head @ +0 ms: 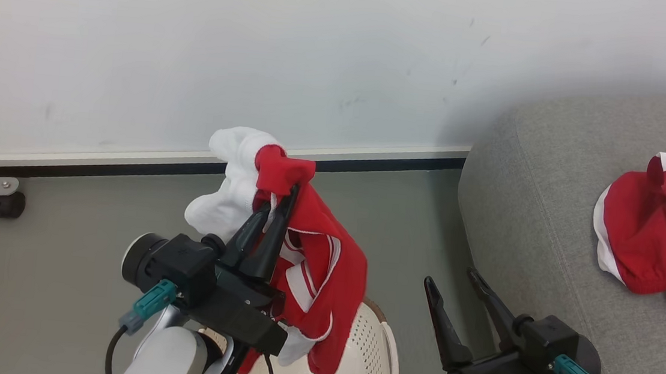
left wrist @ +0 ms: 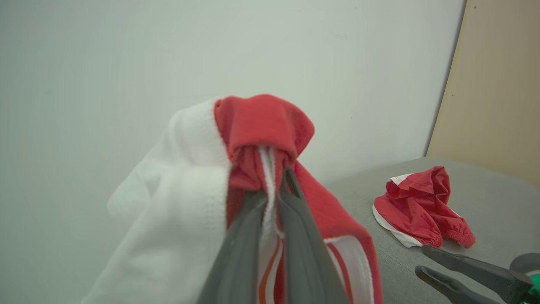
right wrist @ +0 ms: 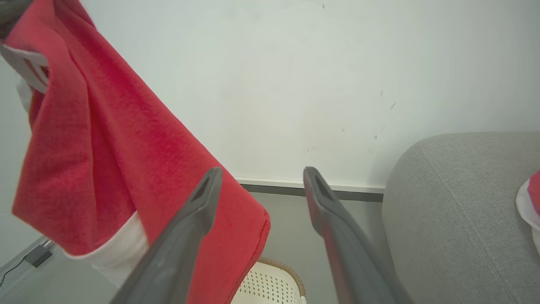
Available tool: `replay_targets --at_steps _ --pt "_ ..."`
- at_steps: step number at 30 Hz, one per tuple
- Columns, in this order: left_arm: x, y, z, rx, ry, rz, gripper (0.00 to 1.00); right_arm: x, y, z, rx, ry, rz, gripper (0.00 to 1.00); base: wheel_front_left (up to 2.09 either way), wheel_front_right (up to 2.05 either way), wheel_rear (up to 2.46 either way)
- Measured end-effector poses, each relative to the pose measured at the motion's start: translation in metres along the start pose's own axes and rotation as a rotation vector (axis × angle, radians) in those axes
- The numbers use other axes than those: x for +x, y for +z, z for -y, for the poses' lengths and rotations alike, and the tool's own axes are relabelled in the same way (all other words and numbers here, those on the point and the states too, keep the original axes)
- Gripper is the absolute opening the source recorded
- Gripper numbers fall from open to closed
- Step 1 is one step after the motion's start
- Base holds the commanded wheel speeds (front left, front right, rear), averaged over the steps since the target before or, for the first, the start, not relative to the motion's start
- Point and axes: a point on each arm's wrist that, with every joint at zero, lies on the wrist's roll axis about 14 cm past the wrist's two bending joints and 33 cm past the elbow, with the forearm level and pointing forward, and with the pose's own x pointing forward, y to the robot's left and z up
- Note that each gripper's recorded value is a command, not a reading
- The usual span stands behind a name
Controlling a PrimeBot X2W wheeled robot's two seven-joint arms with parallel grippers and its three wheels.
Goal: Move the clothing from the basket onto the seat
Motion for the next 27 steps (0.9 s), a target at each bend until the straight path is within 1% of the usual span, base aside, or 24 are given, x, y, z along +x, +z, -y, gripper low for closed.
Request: replay_targets --at_steps 7,8,18,27 --pt "0.001 0.002 -0.001 0.004 0.002 -0.006 0.00 0.004 0.004 -0.014 0.013 0.041 0.010 1.00 0.00 0.00 0.00" --pt "0.001 0.003 -0.001 0.005 0.007 -0.008 0.00 0.007 0.009 -0.024 0.022 0.074 0.024 1.00 0.00 0.00 0.00" --pt "0.001 -0.001 -0.001 0.003 0.006 -0.035 0.00 0.024 0.032 -0.074 0.023 0.250 0.076 1.00 0.00 0.00 0.00" --pt "0.000 -0.006 0.000 0.000 0.003 -0.061 0.00 0.041 0.022 -0.099 -0.038 0.361 0.005 1.00 0.00 0.00 0.00"
